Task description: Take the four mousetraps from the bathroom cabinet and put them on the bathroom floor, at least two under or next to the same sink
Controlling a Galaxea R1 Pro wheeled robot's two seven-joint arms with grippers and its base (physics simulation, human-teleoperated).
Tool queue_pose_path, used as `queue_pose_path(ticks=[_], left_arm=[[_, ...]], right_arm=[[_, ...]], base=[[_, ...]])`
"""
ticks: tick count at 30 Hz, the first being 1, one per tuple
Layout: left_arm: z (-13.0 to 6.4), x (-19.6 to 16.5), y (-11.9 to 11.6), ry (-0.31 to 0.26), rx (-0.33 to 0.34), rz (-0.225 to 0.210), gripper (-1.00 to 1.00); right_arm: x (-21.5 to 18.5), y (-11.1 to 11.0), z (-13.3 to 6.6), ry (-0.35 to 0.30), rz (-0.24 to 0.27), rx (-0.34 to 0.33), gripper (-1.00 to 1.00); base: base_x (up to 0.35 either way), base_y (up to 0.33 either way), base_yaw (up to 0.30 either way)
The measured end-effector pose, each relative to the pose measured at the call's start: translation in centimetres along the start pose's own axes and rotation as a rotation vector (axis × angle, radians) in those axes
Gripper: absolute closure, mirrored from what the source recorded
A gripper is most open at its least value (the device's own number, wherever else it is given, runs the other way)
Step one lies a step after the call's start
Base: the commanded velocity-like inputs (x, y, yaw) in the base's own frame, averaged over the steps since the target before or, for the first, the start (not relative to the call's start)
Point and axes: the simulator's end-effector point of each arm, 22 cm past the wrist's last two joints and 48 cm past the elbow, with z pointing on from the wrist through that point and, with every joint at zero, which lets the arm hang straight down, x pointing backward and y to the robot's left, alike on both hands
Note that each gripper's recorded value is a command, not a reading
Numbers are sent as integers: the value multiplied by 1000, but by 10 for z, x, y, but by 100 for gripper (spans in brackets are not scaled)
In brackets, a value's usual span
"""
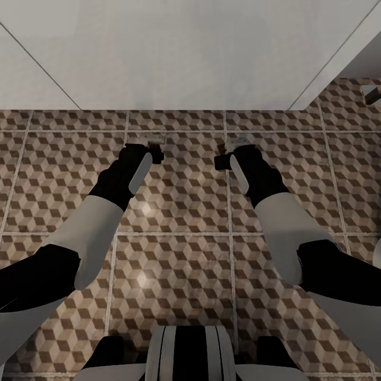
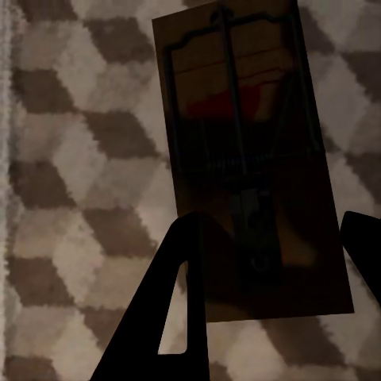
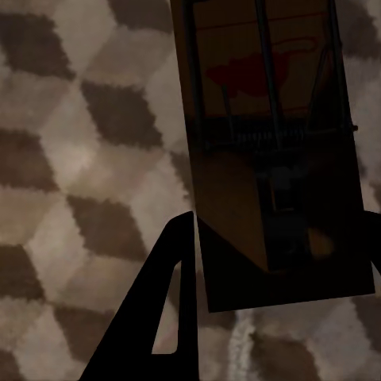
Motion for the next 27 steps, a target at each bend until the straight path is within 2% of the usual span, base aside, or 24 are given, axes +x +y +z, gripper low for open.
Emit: queue_pose_path(ticks=[22,23,27], left_arm=[[0,1,-1,2,1,2,100],[0,1,-1,2,1,2,100],[0,1,0,2,0,2,100]], right_arm=[[0,-1,0,-1,0,1,100],[0,-1,0,-1,0,1,-100],[0,-1,0,-1,1,-1,-100]], base=[[0,0,0],[0,0,0],[0,0,0]])
